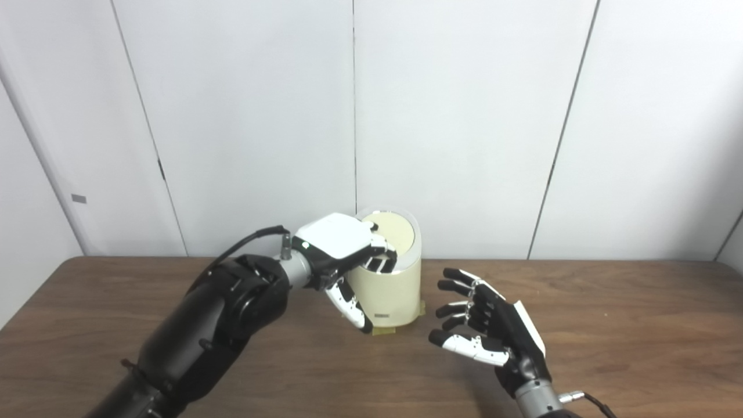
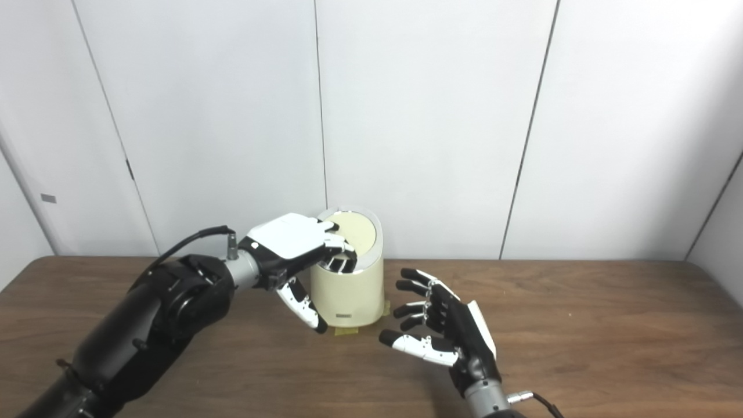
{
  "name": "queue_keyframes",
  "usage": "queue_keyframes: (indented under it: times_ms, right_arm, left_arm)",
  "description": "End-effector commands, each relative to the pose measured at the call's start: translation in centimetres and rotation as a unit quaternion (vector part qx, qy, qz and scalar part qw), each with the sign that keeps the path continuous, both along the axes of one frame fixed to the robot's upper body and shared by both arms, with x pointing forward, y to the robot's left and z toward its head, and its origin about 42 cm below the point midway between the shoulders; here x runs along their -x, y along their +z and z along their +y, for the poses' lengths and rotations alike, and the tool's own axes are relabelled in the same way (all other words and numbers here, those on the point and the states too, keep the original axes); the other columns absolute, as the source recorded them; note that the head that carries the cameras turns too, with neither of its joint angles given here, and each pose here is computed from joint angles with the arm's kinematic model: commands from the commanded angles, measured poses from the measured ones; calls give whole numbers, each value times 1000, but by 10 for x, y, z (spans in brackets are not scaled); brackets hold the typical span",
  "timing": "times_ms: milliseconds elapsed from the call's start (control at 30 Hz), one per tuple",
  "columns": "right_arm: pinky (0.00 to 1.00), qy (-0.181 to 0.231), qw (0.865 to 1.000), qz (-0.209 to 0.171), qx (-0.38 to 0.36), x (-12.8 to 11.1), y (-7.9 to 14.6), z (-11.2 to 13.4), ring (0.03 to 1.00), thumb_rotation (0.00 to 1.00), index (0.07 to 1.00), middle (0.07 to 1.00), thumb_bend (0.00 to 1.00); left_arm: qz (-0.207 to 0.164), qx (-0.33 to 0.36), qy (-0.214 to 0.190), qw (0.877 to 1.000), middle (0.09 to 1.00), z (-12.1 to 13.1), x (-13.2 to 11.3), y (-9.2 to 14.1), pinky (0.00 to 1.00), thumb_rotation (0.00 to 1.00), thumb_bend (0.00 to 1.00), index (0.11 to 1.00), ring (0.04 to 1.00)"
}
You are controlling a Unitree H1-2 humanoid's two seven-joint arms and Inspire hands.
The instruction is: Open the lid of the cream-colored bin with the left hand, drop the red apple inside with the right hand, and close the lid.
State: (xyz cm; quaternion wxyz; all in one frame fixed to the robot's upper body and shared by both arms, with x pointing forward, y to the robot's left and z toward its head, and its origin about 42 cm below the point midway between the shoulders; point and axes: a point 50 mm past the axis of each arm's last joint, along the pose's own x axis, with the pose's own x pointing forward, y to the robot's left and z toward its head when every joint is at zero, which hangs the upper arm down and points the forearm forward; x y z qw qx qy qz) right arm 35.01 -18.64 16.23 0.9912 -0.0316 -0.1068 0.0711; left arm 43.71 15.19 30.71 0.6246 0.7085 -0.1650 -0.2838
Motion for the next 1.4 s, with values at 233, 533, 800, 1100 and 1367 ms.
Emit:
queue_keyframes:
  times_ms: [233, 533, 800, 1100, 1367]
  right_arm:
    - [470, 1, 999, -42, -9, -6, 22, 0, 571, 256, 778, 759, 764]
    - [472, 1, 999, -40, -7, -6, 21, 0, 577, 290, 771, 762, 771]
    - [474, 0, 999, -40, -9, -7, 20, -1, 573, 292, 768, 760, 770]
    - [471, -4, 999, -39, -5, -6, 19, -5, 574, 276, 765, 762, 750]
    - [492, -6, 999, -35, -19, -5, 18, -7, 584, 273, 765, 756, 775]
  left_arm:
    - [19, -28, 42, 999, 914, 9, -8, -12, 1000, 386, 980, 895, 1000]
    - [23, -6, 40, 999, 912, 13, -3, -5, 1000, 403, 956, 895, 1000]
    - [-50, 166, 23, 985, 894, 25, 14, 24, 1000, 322, 878, 867, 1000]
    - [-142, 378, 35, 914, 929, 54, 36, 11, 841, 288, 771, 903, 943]
    - [-83, 513, 84, 850, 911, 76, 56, -29, 822, 290, 741, 891, 907]
